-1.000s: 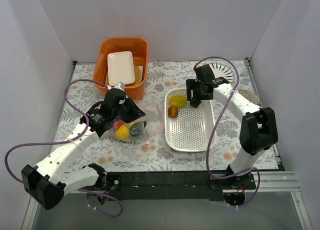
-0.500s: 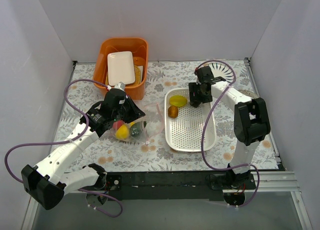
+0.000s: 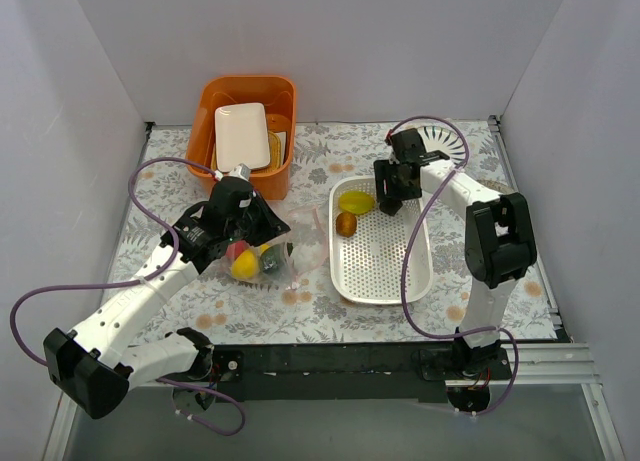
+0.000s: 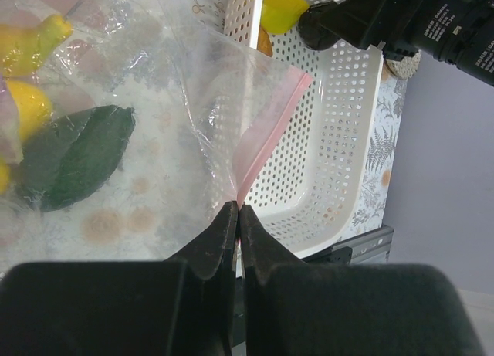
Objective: Place the food in the zip-top bag and seal the zipper
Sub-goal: Pick up the fake fruit from the bin.
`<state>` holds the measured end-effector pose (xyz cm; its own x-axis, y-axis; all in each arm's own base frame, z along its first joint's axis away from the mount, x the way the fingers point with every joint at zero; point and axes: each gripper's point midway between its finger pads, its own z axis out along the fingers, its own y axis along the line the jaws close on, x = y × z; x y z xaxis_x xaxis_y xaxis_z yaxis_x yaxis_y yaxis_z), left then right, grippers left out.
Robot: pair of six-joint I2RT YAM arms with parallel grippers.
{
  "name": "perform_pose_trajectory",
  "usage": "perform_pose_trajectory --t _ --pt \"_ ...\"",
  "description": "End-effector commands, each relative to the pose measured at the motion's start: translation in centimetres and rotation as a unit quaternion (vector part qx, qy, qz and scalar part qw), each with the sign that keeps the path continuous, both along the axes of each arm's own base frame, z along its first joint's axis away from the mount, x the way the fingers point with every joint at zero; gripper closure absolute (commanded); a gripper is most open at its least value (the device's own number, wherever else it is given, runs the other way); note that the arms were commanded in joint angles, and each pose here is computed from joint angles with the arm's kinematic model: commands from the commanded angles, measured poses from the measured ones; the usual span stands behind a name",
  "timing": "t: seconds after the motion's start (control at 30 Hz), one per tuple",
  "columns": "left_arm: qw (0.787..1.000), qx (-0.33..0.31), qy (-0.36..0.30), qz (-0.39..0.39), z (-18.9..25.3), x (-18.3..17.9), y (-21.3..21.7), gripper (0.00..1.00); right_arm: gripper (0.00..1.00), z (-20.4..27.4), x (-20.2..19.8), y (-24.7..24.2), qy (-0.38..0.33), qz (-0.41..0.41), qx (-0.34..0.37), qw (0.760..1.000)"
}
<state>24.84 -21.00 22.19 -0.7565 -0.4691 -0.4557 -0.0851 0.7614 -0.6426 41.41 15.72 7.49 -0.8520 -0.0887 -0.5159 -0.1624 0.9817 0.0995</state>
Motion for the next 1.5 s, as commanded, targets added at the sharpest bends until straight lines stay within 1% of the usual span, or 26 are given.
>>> perform_pose_trajectory --t 0.0,0.1,0.27,0.43,0.6,0.8,1.1,1.2,1.37,1.47 --pt "1.0 0.001 -0.021 -0.002 1.4 0.1 0.1 1.0 0.26 1.1 2.2 0.2 -0.027 0.004 -0.009 1.0" --pt "0.999 -0.002 -0.031 -0.008 1.8 0.1 0.0 1.0 0.27 1.2 2.2 -0.2 -0.029 -0.003 -0.016 0.999" --pt "0.999 -0.004 -0.049 -0.009 2.4 0.0 0.3 1.0 0.27 0.8 1.2 -0.9 -0.024 -0.013 -0.025 0.999" --pt "0.998 -0.01 -0.057 -0.01 2.8 -0.2 0.4 1.0 0.25 0.4 0.7 -1.4 -0.022 -0.01 -0.035 0.999" --pt "0.999 -0.006 -0.051 -0.012 2.4 -0.4 0.5 1.0 0.26 -0.3 0.9 -1.2 -0.017 -0.008 -0.032 0.999" --pt "0.999 -0.006 -0.051 -0.009 2.7 -0.3 0.6 1.0 0.26 -0.4 1.4 -0.3 -0.02 -0.005 -0.013 1.0" --pt "0.999 -0.015 -0.034 0.007 2.1 -0.8 0.9 1.0 0.25 -1.5 1.7 -0.4 -0.017 0.0 -0.023 1.0" --pt "0.999 -0.012 -0.028 0.012 1.7 -0.8 1.0 1.0 0.26 -1.8 1.9 -0.4 -0.018 0.004 -0.024 1.0" --pt "1.0 0.012 -0.007 0.014 0.4 -0.8 1.3 1.0 0.26 -2.2 2.0 -0.2 -0.018 0.008 -0.025 0.999" --pt "1.0 0.01 -0.004 0.014 0.4 -0.6 1.1 1.0 0.28 -2.0 2.1 -0.1 -0.018 0.012 -0.023 0.999"
